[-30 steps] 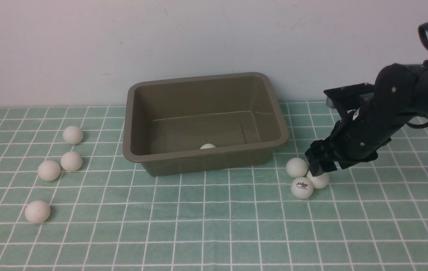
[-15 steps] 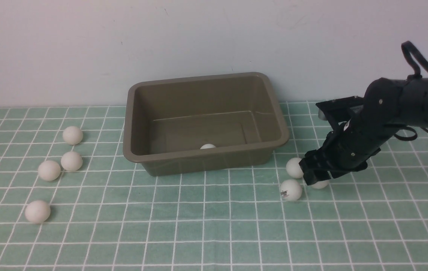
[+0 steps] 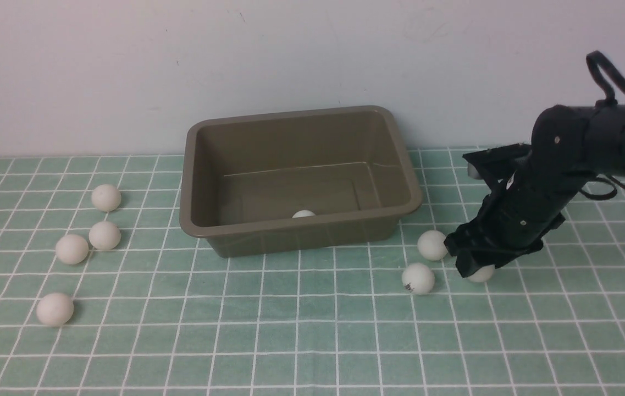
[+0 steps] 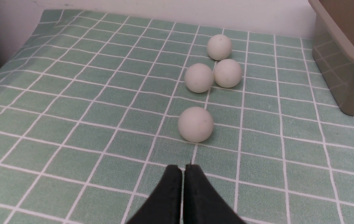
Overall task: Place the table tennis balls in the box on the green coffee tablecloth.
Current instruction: 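Reach for and grasp a ping pong ball on the table, then release the ping pong ball into the bin and lift the gripper away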
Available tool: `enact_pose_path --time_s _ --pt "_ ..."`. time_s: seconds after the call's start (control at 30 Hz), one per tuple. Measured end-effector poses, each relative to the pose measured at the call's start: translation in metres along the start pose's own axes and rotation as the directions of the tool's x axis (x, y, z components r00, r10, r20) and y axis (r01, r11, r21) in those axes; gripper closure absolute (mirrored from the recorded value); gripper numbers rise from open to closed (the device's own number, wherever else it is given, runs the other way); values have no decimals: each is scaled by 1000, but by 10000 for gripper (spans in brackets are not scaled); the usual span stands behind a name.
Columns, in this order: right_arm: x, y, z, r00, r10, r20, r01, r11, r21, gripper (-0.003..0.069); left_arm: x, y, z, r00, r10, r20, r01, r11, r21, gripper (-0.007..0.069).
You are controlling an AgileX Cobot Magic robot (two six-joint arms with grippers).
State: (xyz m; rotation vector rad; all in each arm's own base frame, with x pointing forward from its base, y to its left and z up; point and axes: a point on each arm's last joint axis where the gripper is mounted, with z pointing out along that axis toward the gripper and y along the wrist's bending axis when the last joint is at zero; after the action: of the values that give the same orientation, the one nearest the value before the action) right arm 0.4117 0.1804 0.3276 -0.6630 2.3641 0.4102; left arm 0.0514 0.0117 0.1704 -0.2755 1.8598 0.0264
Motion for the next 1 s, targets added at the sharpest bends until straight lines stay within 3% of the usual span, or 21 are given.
enact_pose_path --time_s 0.33,0.5,0.8,1.0 --pt "2 7 98 995 -30 -97 25 998 -50 303 0 0 0 1000 0 0 0 1000 0 629" --pt "9 3 118 992 -24 -124 18 998 -53 302 0 0 0 1000 0 0 0 1000 0 629" --pt "14 3 125 987 15 -160 -27 997 -68 199 0 0 0 1000 0 0 0 1000 0 629" --pt "-1 6 101 980 21 -198 -35 997 -67 183 0 0 0 1000 0 0 0 1000 0 629"
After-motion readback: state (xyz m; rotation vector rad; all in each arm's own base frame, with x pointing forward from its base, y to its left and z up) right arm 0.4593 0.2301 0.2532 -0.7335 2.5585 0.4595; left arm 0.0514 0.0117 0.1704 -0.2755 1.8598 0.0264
